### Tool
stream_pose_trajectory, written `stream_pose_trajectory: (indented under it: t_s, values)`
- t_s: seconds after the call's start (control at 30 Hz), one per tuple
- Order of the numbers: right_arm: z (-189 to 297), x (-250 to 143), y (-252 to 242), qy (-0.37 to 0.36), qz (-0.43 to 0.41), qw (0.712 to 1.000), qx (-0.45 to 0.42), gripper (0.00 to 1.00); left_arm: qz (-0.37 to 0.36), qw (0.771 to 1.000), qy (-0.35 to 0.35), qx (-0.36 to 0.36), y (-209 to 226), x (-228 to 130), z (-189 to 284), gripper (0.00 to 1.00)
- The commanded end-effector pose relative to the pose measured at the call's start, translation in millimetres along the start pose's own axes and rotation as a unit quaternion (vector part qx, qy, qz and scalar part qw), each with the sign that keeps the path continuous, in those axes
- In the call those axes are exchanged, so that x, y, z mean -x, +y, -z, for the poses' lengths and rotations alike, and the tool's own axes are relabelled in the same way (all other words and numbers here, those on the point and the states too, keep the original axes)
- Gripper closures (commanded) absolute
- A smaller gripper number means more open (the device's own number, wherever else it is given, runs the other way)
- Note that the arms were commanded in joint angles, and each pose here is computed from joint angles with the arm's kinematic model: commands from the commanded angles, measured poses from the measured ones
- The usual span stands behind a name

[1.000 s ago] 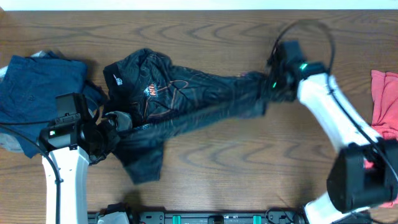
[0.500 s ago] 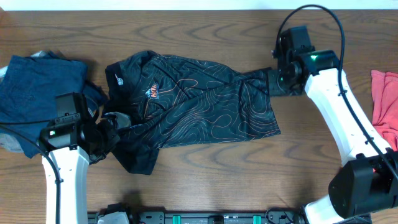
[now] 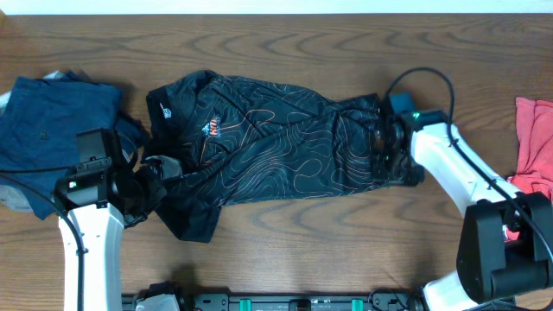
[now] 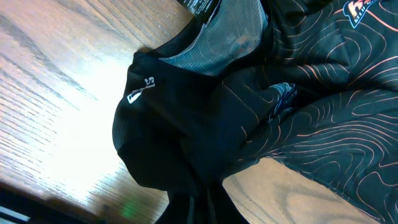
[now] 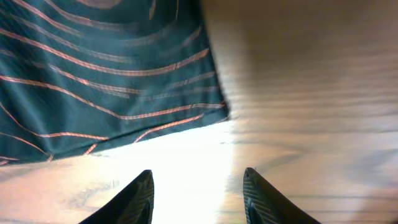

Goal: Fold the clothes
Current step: 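Lift the jersey with both grippers and stretch it sideways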

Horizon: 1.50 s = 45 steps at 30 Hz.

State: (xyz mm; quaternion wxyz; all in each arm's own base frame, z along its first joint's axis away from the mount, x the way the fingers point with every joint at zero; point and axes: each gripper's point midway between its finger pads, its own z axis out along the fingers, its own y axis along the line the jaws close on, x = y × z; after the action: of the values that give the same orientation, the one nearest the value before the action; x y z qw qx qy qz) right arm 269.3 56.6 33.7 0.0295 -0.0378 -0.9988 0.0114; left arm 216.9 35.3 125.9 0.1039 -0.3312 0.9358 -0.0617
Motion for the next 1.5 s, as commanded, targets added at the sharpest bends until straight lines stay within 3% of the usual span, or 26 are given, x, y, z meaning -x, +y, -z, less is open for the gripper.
stream_pose_trajectory:
  t_s: [0.0, 0.43, 0.83, 0.97, 1.07, 1.1, 1.3, 1.47]
  values:
    - [-13, -12, 10, 0.021, -0.040, 0.999, 0.026, 0.55, -0.007, 1.000, -0.008, 0.003, 2, 3, 2, 0.94]
    - [-51, -13, 19, -0.008, -0.122, 0.991, 0.063, 0.53, -0.007, 1.000, -0.008, 0.003, 2, 3, 2, 0.94]
    - [-56, 12, 26, -0.067, -0.136, 0.984, 0.090, 0.50, -0.007, 1.000, -0.007, 0.004, 2, 3, 2, 0.94]
    - [-57, 14, 20, -0.075, -0.138, 0.985, 0.071, 0.67, -0.007, 1.000, -0.007, 0.004, 2, 3, 2, 0.94]
    - [-57, 13, 19, -0.074, -0.138, 0.985, 0.070, 0.96, -0.007, 1.000, -0.007, 0.003, 2, 2, 2, 0.94]
    - [-57, 13, 19, -0.073, -0.138, 0.985, 0.069, 0.99, -0.007, 1.000, -0.007, 0.003, 2, 2, 2, 0.94]
    - [-37, 14, 20, -0.066, -0.140, 0.984, 0.091, 0.99, -0.038, 0.999, 0.003, -0.019, -6, -2, 4, 0.94]
    - [45, 39, 0, -0.127, -0.142, 0.975, 0.115, 0.99, -0.070, 0.996, -0.002, -0.059, -24, 3, 27, 0.94]
